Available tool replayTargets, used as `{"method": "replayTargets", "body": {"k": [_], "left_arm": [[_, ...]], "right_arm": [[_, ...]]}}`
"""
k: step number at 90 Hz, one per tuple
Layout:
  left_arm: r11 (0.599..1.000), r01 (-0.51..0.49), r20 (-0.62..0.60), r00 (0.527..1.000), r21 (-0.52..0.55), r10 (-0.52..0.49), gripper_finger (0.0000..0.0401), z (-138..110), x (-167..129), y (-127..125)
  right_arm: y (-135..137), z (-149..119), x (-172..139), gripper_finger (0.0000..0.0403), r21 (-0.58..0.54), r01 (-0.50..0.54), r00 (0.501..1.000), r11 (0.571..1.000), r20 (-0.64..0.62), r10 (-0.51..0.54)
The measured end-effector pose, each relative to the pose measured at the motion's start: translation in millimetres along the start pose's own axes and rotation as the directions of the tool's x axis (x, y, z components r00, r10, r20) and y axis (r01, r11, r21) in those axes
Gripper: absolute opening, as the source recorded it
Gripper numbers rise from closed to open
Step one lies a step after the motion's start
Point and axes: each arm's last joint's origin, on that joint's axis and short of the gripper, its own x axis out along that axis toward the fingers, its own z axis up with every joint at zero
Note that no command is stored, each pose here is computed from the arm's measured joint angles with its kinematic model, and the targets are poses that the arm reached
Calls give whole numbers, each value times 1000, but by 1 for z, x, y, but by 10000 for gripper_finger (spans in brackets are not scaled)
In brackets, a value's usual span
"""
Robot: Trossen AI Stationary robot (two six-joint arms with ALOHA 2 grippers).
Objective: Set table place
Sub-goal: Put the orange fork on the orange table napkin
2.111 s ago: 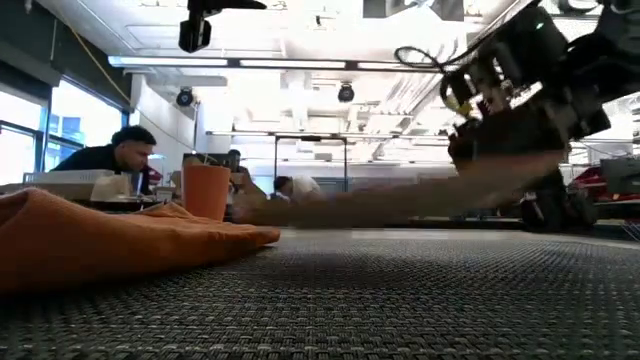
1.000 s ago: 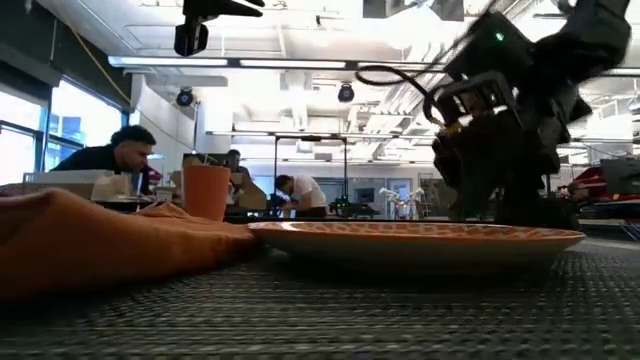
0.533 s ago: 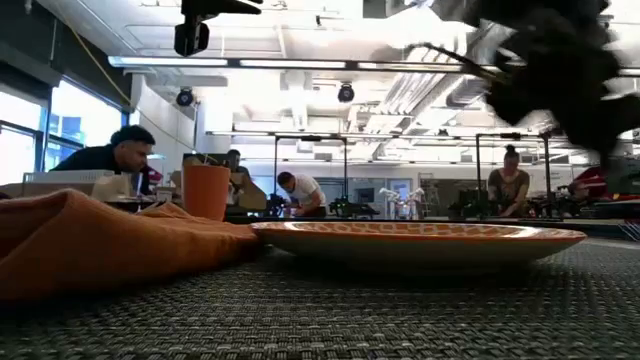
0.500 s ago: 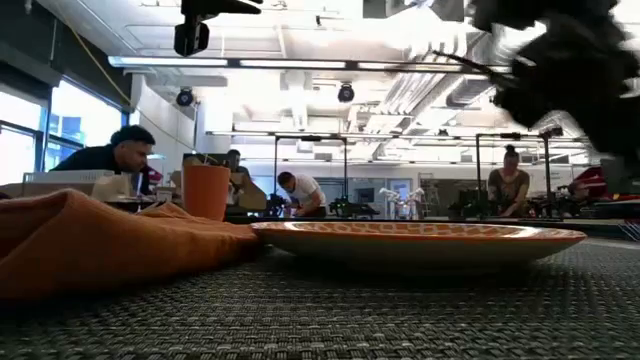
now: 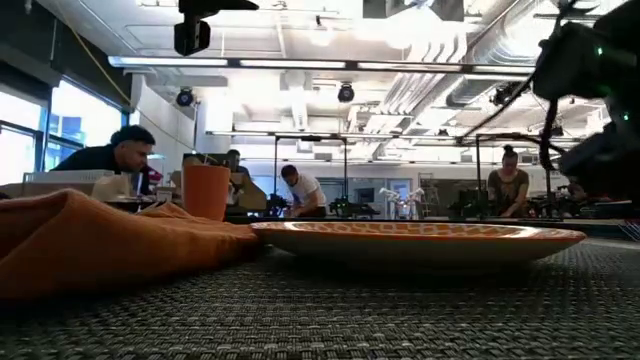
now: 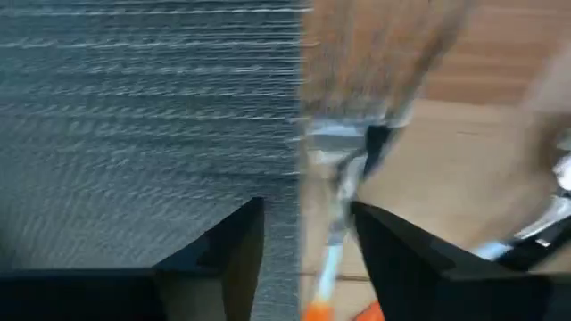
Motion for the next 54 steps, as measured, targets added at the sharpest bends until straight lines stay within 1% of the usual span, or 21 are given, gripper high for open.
{"method": "replayTargets", "body": {"k": [7, 17, 21, 28, 32, 42, 50, 54], "left_arm": [[1000, 0, 0, 1000, 0, 0, 30, 0, 0, 0], [1000, 0, -1, 1000, 0, 0, 30, 0, 0, 0], [1000, -1, -1, 1000, 5, 1, 30, 0, 0, 0], [1000, 1, 1, 1000, 18, -1, 30, 0, -2, 0], [1000, 7, 7, 1000, 27, -7, 30, 1, -4, -1], [998, 16, 20, 1000, 56, -17, 30, 2, -12, -2], [997, 18, 28, 999, 74, -21, 30, 3, -20, -2], [997, 18, 30, 999, 81, -21, 30, 2, -24, -2]], "right_arm": [[0, 0, 2, 92, -1, 18, 1000, 1000, 9, -18], [2, -1, 0, 26, -24, 2, 1000, 1000, 14, -2], [4, -2, -2, 11, -37, 4, 1000, 999, 21, -4], [9, -5, -11, 5, -46, 27, 999, 999, 46, -25], [15, -9, -21, 2, -60, 20, 998, 998, 53, -17], [35, -22, -46, 0, -95, -52, 996, 994, 71, 59], [55, -33, -67, 0, -111, -149, 982, 983, 100, 160], [65, -38, -76, 0, -125, -180, 974, 976, 114, 194]]}}
